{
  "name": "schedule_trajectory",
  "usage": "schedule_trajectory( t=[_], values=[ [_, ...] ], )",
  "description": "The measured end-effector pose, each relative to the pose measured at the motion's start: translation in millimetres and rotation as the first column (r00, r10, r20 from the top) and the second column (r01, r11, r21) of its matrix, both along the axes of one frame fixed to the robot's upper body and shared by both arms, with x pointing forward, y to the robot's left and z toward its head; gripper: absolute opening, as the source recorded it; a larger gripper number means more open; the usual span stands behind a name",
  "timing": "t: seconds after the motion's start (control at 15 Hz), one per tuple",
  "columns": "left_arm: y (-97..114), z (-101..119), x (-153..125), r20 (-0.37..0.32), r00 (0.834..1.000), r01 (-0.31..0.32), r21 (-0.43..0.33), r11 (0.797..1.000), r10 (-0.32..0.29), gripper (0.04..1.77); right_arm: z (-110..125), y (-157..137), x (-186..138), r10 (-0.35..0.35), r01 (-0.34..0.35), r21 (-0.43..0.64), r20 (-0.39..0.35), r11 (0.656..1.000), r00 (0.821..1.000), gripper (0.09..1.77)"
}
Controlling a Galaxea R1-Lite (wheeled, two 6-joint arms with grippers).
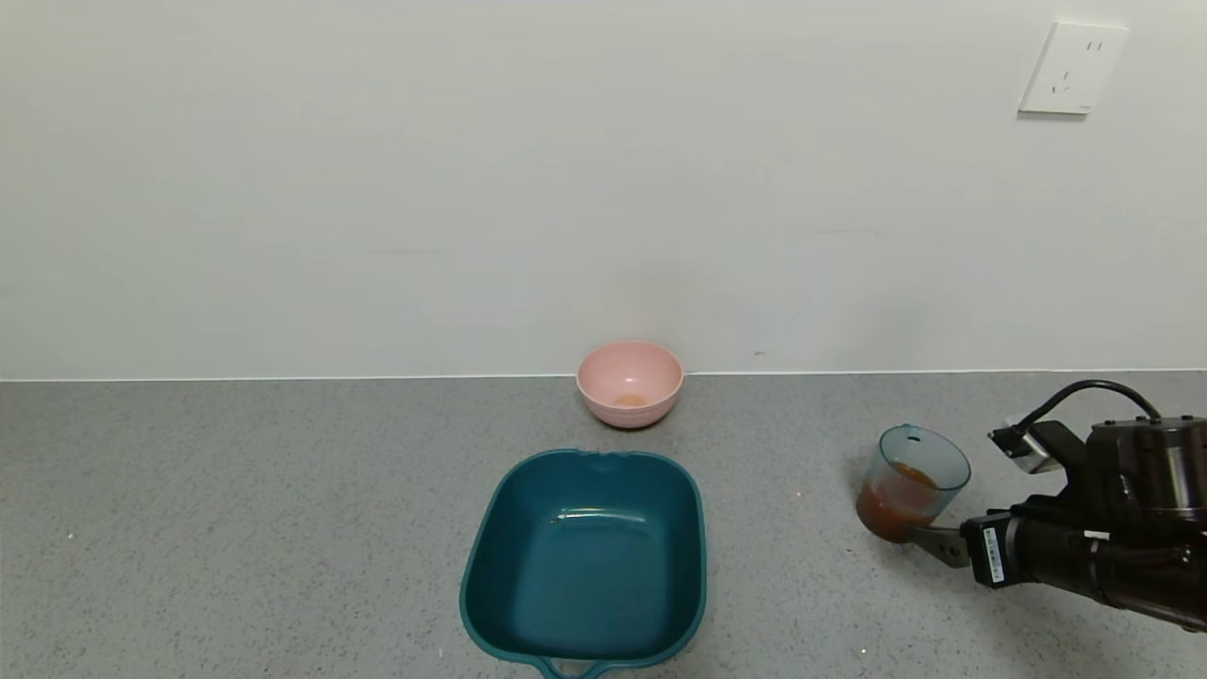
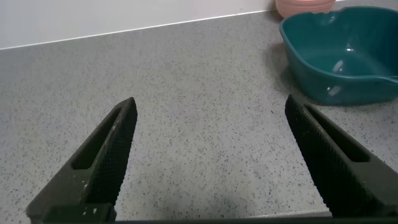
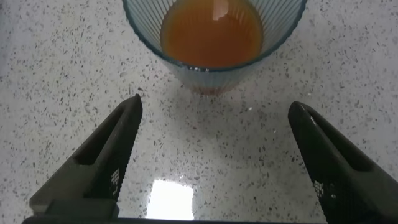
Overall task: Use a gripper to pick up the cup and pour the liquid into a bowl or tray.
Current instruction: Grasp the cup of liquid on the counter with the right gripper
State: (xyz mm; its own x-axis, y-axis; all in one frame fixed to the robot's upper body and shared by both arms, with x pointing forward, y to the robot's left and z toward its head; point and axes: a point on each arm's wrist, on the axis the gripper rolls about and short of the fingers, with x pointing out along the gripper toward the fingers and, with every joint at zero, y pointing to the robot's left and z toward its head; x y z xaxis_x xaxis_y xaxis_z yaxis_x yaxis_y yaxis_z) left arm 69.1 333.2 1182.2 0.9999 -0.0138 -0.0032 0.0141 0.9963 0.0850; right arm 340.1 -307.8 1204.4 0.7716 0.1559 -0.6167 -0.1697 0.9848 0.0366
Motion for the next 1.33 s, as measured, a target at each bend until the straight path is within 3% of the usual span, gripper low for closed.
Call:
schedule_trajectory(
  t=[0.13,0.47,0.73,1.0,1.33],
  values=[
    [0.0,0.0,0.0,0.0,1.0,0.0,0.0,1.0,0.0,1.72,-3.7,0.7,3.5,0.001,-0.001,-0.001,-0.004,1.0,1.0,1.71],
    [0.0,0.0,0.0,0.0,1.0,0.0,0.0,1.0,0.0,1.72,-7.1,3.0,19.8,0.0,-0.001,0.012,0.091,1.0,0.996,1.71],
    [0.0,0.0,0.0,0.0,1.0,0.0,0.0,1.0,0.0,1.72,-16.6,4.0,26.1,-0.002,0.001,0.011,0.085,1.0,0.996,1.71],
    [0.0,0.0,0.0,0.0,1.0,0.0,0.0,1.0,0.0,1.72,-21.1,5.3,35.2,-0.001,-0.002,0.02,0.142,1.0,0.99,1.71],
    [0.0,0.0,0.0,0.0,1.0,0.0,0.0,1.0,0.0,1.72,-34.2,6.5,41.1,0.0,-0.002,0.016,0.118,1.0,0.993,1.71]
  ],
)
